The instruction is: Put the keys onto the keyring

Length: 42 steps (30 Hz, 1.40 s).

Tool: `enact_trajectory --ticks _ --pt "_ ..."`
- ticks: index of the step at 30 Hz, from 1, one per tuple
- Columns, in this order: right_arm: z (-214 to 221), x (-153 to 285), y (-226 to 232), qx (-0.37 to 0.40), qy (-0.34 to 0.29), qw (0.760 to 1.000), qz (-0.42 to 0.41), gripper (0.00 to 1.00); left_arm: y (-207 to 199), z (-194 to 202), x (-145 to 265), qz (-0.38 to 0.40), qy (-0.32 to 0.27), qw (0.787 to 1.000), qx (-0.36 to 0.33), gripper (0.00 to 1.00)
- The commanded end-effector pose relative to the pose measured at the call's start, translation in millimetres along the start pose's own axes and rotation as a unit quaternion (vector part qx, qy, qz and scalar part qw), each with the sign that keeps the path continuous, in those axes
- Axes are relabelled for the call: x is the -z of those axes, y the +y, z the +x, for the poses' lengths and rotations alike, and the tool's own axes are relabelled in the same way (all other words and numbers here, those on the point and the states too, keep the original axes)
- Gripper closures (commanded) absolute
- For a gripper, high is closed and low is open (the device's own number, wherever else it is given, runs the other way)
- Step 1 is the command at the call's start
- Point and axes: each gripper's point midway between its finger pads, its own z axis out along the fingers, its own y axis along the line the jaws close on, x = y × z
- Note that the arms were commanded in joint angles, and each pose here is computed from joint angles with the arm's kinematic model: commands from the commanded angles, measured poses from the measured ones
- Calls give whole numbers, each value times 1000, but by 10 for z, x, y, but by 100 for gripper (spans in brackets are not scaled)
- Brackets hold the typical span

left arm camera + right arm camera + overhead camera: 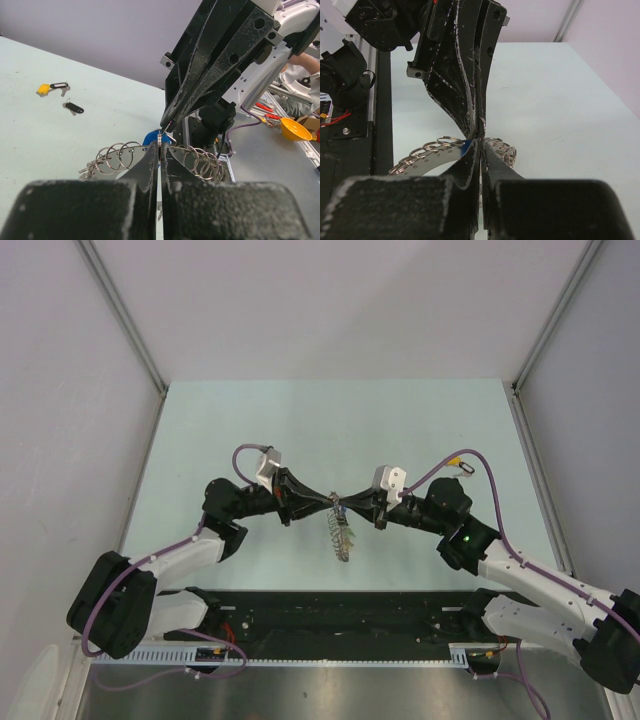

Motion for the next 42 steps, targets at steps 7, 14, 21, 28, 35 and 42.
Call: enact_trajectory --ticks 7,14,21,28,35,42 --pt "-161 7 -46 12 -24 1000 6 100 -125 -251 -51 27 -27 998 -42 99" --pt "-165 27 -97 8 -22 999 22 100 -124 -252 -52 28 -27 998 -42 100" --pt "-165 29 -95 6 -22 1000 21 100 -121 -243 -53 26 -27 998 -40 100" --pt "-155 7 -47 7 -23 1000 5 100 -120 -249 -52 26 -27 998 -40 100" --pt "-149 -6 -15 6 -24 1000 -4 100 -120 -246 -53 27 -27 998 -40 100" --pt "-139 -7 -25 5 -23 1000 -1 100 -130 -250 -52 29 -27 998 -42 100"
